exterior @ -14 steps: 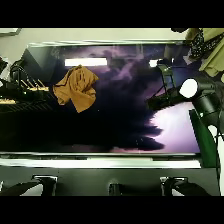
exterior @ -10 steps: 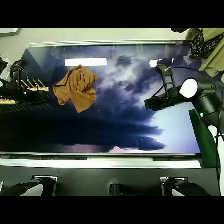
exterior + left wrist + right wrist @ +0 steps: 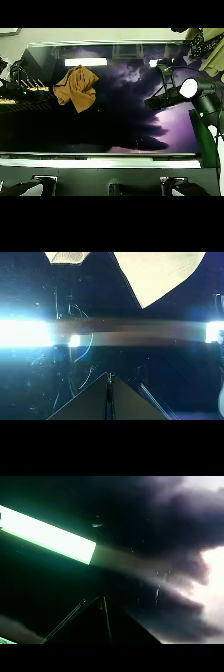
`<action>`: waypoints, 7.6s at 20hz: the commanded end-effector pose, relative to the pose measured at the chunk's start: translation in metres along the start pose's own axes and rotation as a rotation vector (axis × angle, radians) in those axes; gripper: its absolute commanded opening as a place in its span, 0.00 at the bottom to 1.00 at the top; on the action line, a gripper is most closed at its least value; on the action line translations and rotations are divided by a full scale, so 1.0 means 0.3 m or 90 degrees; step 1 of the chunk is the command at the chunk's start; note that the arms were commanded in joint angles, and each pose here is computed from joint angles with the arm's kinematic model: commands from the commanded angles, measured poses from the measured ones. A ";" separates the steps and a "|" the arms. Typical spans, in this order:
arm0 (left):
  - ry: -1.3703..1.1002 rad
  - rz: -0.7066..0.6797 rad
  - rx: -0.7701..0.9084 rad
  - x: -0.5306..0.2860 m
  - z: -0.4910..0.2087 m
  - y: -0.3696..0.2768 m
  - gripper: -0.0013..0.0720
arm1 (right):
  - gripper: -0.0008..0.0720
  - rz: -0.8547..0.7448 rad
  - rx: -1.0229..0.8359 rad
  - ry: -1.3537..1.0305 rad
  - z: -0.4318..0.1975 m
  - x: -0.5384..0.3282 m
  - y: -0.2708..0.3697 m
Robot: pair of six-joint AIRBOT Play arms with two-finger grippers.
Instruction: Fold the clothes and pants, and hang the long-sleeved shirts on hangers.
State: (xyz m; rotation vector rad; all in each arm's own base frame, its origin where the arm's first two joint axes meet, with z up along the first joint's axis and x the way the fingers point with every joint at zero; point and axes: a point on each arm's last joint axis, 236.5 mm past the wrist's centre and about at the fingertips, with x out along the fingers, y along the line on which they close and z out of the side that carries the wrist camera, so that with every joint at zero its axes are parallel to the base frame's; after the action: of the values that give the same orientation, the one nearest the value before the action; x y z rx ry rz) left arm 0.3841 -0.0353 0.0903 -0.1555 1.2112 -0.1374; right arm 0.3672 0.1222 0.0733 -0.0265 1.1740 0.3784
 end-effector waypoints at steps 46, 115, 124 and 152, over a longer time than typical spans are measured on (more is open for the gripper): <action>0.076 -0.041 0.024 0.512 0.324 -0.207 0.03 | 0.33 0.003 0.053 0.052 -0.066 -0.007 0.009; 0.052 -0.105 -0.100 0.217 0.011 -0.033 0.74 | 0.05 0.167 0.491 0.068 -0.580 0.258 -0.356; 0.011 -0.341 -0.217 0.543 0.018 -0.117 0.74 | 0.05 0.181 0.447 0.047 -0.555 0.137 -0.280; -0.139 -0.348 -0.095 0.247 0.367 -0.196 0.03 | 0.05 0.159 0.323 -0.193 -0.214 -0.171 -0.296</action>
State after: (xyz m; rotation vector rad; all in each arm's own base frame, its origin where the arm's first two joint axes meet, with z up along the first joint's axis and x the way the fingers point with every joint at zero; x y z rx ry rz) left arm 0.5000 -0.1172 0.0032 -0.7060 1.0344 -0.4824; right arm 0.2909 0.0193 0.0207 0.6864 1.1213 0.2602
